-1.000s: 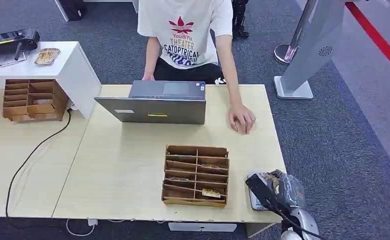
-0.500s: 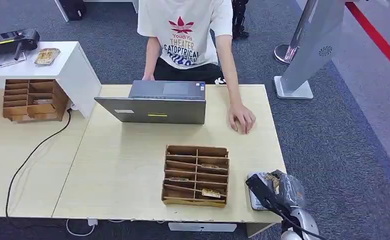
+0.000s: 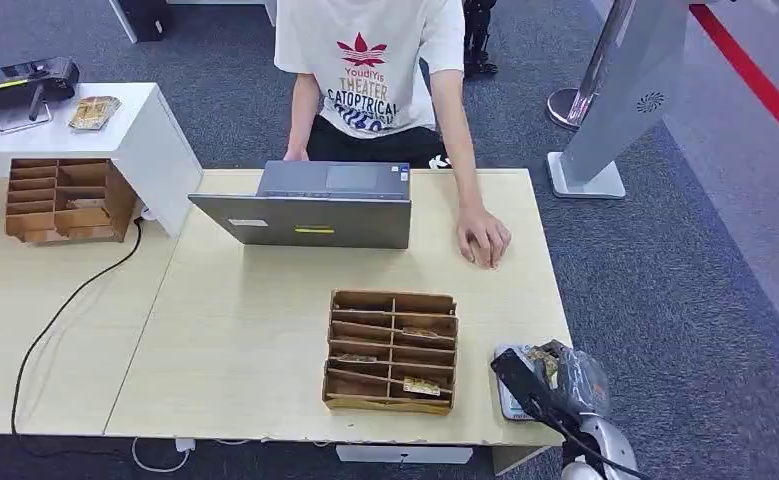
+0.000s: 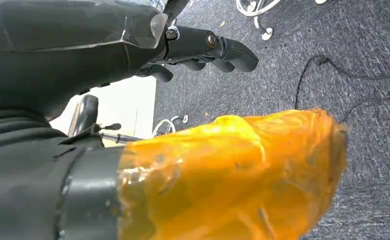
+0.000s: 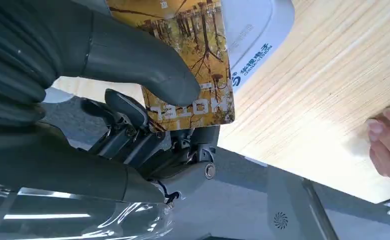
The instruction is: Pass the card to the sensor for recognition and then transmit it.
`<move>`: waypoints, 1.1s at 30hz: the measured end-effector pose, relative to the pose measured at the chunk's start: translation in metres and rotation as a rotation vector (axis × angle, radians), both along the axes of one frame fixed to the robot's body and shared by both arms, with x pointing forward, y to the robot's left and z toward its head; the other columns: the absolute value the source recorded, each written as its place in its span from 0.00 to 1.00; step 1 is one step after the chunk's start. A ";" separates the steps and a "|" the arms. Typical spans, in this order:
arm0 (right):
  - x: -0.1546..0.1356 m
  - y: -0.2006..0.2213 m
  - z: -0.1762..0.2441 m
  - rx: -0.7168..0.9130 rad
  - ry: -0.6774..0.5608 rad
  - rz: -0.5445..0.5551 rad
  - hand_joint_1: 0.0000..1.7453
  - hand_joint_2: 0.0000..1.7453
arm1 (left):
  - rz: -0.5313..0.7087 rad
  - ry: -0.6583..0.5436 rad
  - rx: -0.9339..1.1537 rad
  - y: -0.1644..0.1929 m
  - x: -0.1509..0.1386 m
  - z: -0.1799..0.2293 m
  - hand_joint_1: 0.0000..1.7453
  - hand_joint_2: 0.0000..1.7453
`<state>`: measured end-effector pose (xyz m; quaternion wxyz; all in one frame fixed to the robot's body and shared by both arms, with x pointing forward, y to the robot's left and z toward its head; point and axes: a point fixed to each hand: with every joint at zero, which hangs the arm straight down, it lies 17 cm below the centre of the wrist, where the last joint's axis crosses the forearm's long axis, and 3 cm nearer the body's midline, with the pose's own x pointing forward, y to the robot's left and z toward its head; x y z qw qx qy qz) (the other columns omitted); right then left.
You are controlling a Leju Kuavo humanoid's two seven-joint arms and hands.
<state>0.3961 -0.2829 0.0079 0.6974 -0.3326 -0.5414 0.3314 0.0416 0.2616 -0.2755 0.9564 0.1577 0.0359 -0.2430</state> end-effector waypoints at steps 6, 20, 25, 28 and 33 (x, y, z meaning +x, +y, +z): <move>-0.001 0.000 -0.001 0.000 0.003 0.000 1.00 1.00 | 0.000 0.000 0.000 0.000 0.000 0.000 0.00 0.00; -0.002 0.000 -0.002 0.000 0.003 0.000 1.00 1.00 | 0.000 0.000 0.000 0.000 0.000 0.000 0.00 0.00; -0.002 0.000 -0.002 0.000 0.004 0.000 1.00 1.00 | 0.000 0.000 0.000 0.000 0.000 0.000 0.00 0.00; -0.002 0.000 -0.002 0.000 0.004 0.000 1.00 1.00 | 0.000 0.000 0.000 0.000 0.000 0.000 0.00 0.00; -0.002 0.000 -0.002 0.000 0.004 -0.001 1.00 1.00 | 0.000 0.000 0.000 0.000 0.000 0.000 0.00 0.00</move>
